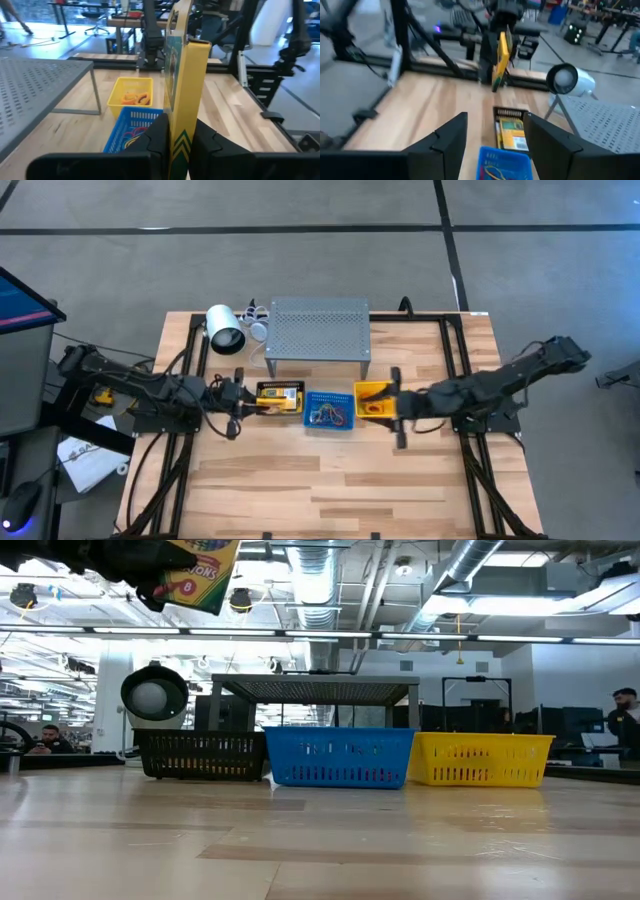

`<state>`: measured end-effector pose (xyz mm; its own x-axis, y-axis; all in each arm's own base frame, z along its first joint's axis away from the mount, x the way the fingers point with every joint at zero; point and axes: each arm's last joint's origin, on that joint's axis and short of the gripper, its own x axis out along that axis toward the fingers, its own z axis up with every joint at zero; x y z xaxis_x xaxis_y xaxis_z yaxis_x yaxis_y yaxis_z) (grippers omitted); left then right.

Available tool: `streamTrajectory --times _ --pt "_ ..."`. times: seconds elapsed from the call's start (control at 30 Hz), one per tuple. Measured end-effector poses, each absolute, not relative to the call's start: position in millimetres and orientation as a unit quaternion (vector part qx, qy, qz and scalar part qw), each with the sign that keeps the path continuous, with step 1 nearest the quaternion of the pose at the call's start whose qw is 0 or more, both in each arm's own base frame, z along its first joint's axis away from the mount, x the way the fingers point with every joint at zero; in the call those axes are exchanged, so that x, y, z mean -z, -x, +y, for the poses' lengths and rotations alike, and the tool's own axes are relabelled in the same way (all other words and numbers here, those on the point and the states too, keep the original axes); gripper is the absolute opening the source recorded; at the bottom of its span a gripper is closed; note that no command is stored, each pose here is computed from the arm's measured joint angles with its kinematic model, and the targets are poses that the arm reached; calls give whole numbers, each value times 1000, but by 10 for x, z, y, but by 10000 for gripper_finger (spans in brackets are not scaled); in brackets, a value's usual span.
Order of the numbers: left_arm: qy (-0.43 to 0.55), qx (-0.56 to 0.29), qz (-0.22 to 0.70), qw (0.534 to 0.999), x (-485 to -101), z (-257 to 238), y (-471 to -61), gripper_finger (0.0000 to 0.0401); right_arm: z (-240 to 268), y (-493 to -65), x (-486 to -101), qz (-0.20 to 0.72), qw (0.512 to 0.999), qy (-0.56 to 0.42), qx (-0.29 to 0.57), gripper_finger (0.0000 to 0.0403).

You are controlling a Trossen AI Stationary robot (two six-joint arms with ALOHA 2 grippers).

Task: Pick & Place Office Desk Supplies
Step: Put the box of crayons into the black bin

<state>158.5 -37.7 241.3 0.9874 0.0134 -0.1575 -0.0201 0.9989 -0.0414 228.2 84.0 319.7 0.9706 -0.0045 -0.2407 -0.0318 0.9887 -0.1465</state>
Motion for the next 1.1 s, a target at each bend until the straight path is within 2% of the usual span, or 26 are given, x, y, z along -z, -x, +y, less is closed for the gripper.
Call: streamTrajectory --times 0.23,0.47,0.8,1.1 --pt "30 16 83 996 -2393 -226 -1601 32 832 -1824 -3202 62 996 42 -54 188" --pt "58 -26 124 990 -2145 -82 -1584 35 809 -1582 -3029 43 995 34 -79 188" --pt "72 -76 186 977 -1995 57 -1610 35 660 -1376 -2647 11 999 18 -43 188" --pt "87 -92 267 955 -1776 137 -1807 35 573 -1228 -2424 -33 999 -5 -41 188"
